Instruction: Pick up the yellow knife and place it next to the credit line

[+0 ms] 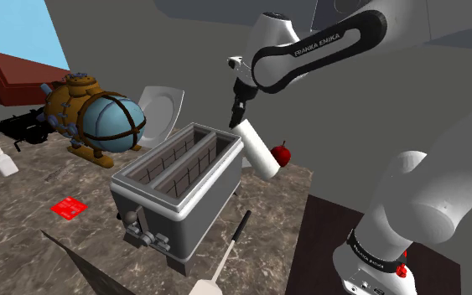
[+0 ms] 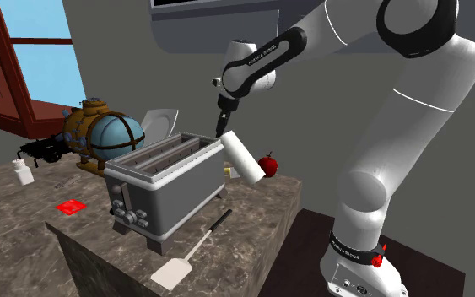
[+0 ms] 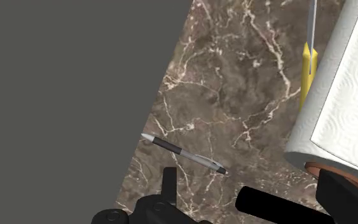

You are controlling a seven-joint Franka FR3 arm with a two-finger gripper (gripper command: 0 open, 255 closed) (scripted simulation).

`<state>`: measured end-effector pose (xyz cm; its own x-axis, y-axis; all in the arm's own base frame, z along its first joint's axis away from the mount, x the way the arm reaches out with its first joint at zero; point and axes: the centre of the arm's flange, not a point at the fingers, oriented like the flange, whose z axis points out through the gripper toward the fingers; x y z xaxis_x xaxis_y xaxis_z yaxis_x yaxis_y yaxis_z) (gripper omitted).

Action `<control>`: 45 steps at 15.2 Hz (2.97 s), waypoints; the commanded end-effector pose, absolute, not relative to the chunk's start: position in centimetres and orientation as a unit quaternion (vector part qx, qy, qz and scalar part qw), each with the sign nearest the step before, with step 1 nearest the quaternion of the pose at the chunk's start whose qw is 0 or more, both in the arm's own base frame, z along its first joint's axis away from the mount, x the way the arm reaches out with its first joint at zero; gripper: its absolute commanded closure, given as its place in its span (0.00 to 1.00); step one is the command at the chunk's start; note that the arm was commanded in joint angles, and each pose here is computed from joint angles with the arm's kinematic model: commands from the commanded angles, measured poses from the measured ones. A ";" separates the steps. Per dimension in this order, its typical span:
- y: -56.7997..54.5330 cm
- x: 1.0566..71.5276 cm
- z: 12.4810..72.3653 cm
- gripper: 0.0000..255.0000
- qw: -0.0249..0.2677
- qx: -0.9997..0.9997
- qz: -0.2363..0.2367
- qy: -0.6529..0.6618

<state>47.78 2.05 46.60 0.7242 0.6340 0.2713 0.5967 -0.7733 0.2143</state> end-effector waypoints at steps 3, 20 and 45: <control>2.3 45.0 40.2 0.00 0.023 0.932 0.099 0.347; 2.6 43.4 33.4 0.00 0.005 0.930 0.091 0.357; 2.7 43.7 33.7 1.00 0.005 0.930 0.091 0.357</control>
<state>43.70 2.70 33.10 0.7291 0.6639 0.1662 0.6623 -0.7457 0.0735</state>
